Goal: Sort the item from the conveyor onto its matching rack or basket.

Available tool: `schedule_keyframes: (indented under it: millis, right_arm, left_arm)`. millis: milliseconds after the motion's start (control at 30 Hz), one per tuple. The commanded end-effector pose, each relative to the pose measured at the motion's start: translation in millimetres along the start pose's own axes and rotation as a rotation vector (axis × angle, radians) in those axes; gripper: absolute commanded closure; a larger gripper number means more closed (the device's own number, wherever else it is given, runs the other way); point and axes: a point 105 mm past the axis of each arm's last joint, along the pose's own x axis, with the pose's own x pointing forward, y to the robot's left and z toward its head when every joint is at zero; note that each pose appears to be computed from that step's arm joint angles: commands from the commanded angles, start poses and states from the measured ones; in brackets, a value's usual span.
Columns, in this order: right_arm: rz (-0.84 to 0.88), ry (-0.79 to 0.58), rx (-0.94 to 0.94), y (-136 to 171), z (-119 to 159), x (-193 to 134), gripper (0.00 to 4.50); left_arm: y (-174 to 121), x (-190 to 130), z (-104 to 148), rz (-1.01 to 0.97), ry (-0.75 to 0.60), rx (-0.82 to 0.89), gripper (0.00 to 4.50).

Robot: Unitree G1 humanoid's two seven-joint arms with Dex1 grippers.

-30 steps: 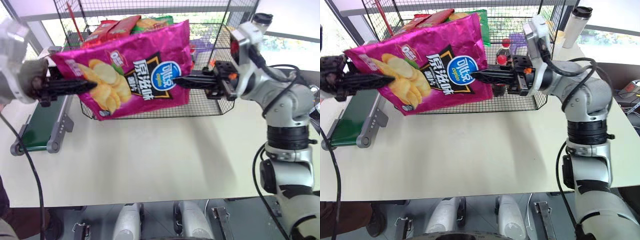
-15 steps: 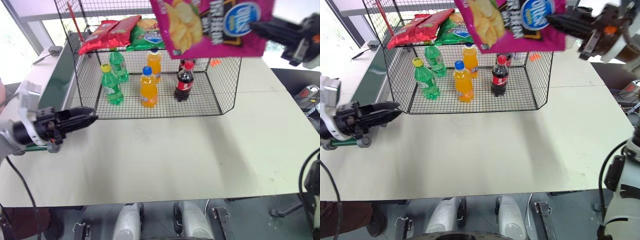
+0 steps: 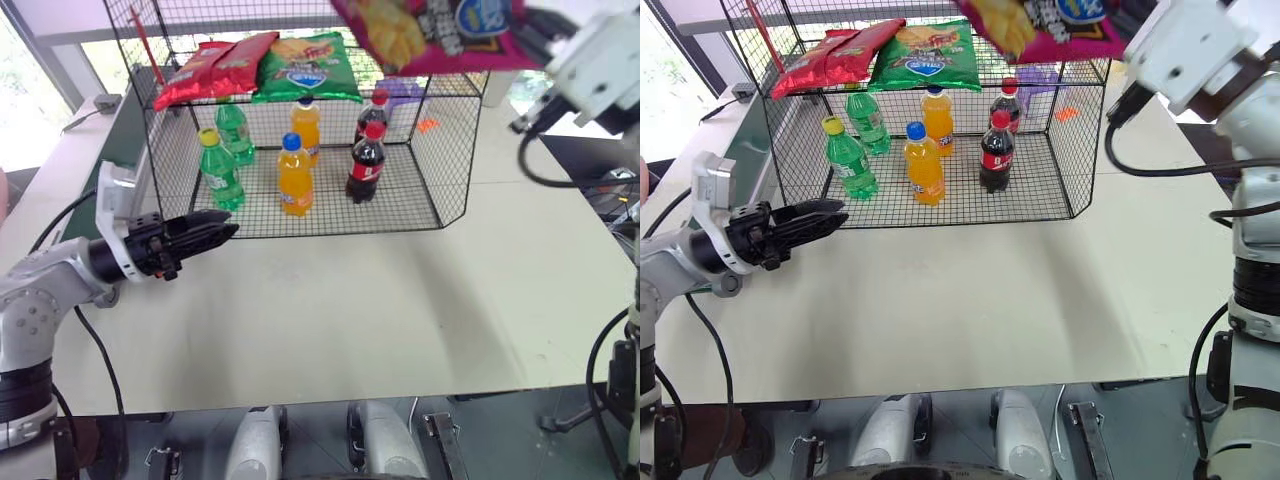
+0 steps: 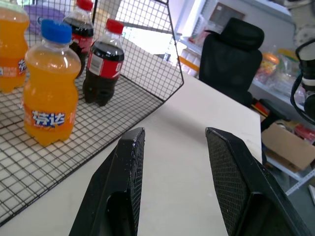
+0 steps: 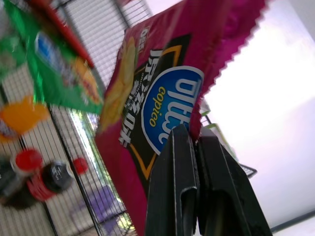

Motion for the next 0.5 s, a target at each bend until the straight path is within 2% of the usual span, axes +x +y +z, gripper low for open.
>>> schedule_keyframes:
  millis: [33, 100, 167, 333, 400, 500]
  right_arm:
    - [0.056, 0.027, -0.265, 23.4, -11.0, 9.4, 4.50]
    - [0.082, 0.031, -0.416, 34.0, -17.3, 12.6, 4.50]
    - [0.088, -0.006, -0.466, 39.0, -14.5, 13.8, 4.50]
    - [0.101, -0.060, -0.416, 57.2, -8.6, 17.8, 4.50]
    - [0.056, -0.044, -0.414, 47.8, -10.4, 20.7, 4.50]
    - [-0.138, 0.011, -0.310, 5.0, -15.6, 19.9, 4.50]
  left_arm:
    - [-6.9, -0.5, 5.1, -0.005, -0.032, 0.017, 2.48]
    - [-10.2, -1.3, 3.6, 0.000, -0.037, 0.015, 2.48]
    - [-12.7, -2.8, 3.4, 0.011, -0.049, 0.011, 2.48]
    - [-11.2, -6.1, -0.6, 0.044, -0.062, -0.006, 2.48]
    - [-10.8, -4.8, -1.9, 0.046, -0.063, -0.008, 2.48]
    - [-9.2, -3.6, -3.1, 0.053, -0.067, -0.011, 2.48]
